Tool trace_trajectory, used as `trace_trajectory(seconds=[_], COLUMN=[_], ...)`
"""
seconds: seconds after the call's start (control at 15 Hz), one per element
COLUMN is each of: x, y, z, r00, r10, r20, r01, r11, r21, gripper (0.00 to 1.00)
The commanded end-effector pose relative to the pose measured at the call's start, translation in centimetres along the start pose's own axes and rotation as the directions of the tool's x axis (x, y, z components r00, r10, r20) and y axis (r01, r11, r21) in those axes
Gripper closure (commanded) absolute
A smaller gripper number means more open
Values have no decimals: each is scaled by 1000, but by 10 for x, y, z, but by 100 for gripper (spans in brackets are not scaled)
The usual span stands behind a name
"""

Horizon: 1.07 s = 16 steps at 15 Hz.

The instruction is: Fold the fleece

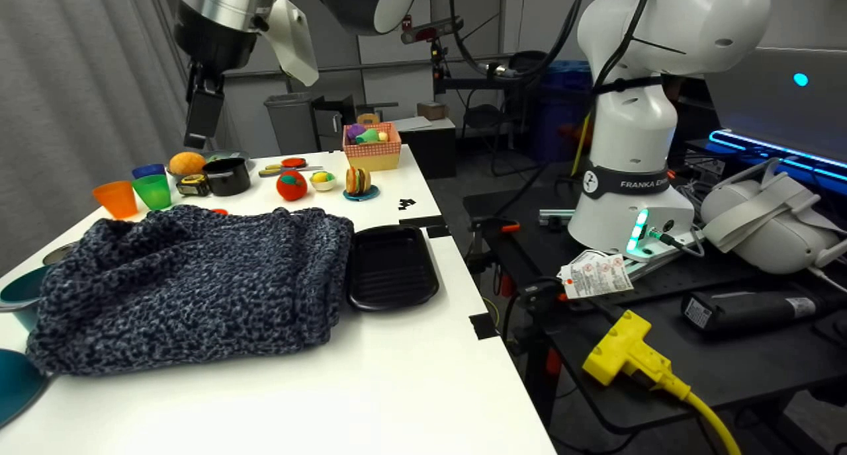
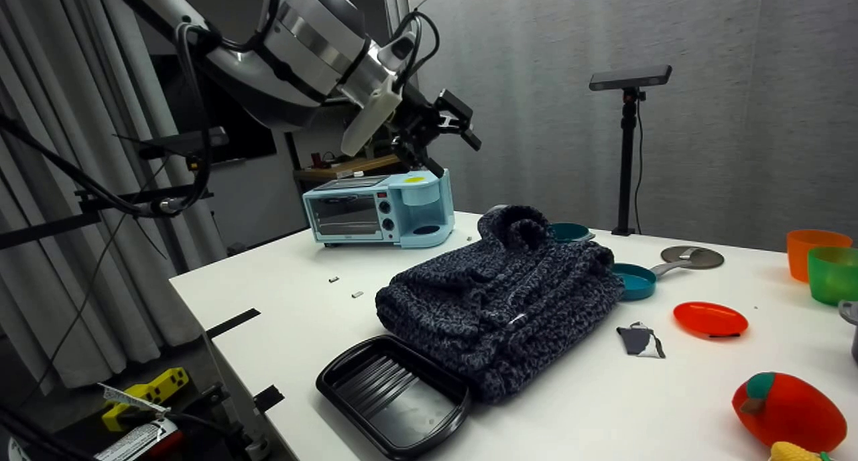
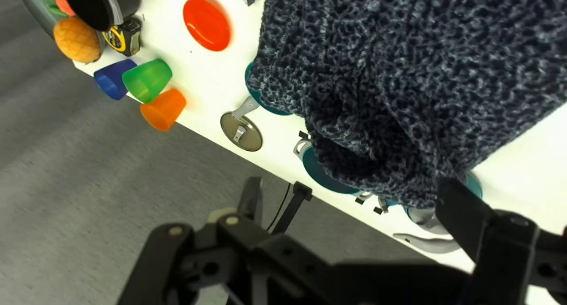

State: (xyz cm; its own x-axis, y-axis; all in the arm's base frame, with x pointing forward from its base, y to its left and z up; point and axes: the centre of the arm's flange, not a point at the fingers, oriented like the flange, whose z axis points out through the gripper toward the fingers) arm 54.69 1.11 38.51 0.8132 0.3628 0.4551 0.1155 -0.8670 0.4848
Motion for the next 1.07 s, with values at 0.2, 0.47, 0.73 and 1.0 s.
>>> trace_trajectory(seconds=[0.2, 0.47, 0.73, 1.0], x=[-25, -27, -27, -15], y=[-12, -15, -17, -18], z=[-48, -59, -65, -63], r00=[959, 939, 922, 926], r10=[238, 271, 307, 312], r20=[-155, -212, -235, -214], r01=[-226, -251, -278, -287], r11=[970, 961, 949, 948], r21=[87, 118, 147, 141], gripper=[0, 0, 0, 0])
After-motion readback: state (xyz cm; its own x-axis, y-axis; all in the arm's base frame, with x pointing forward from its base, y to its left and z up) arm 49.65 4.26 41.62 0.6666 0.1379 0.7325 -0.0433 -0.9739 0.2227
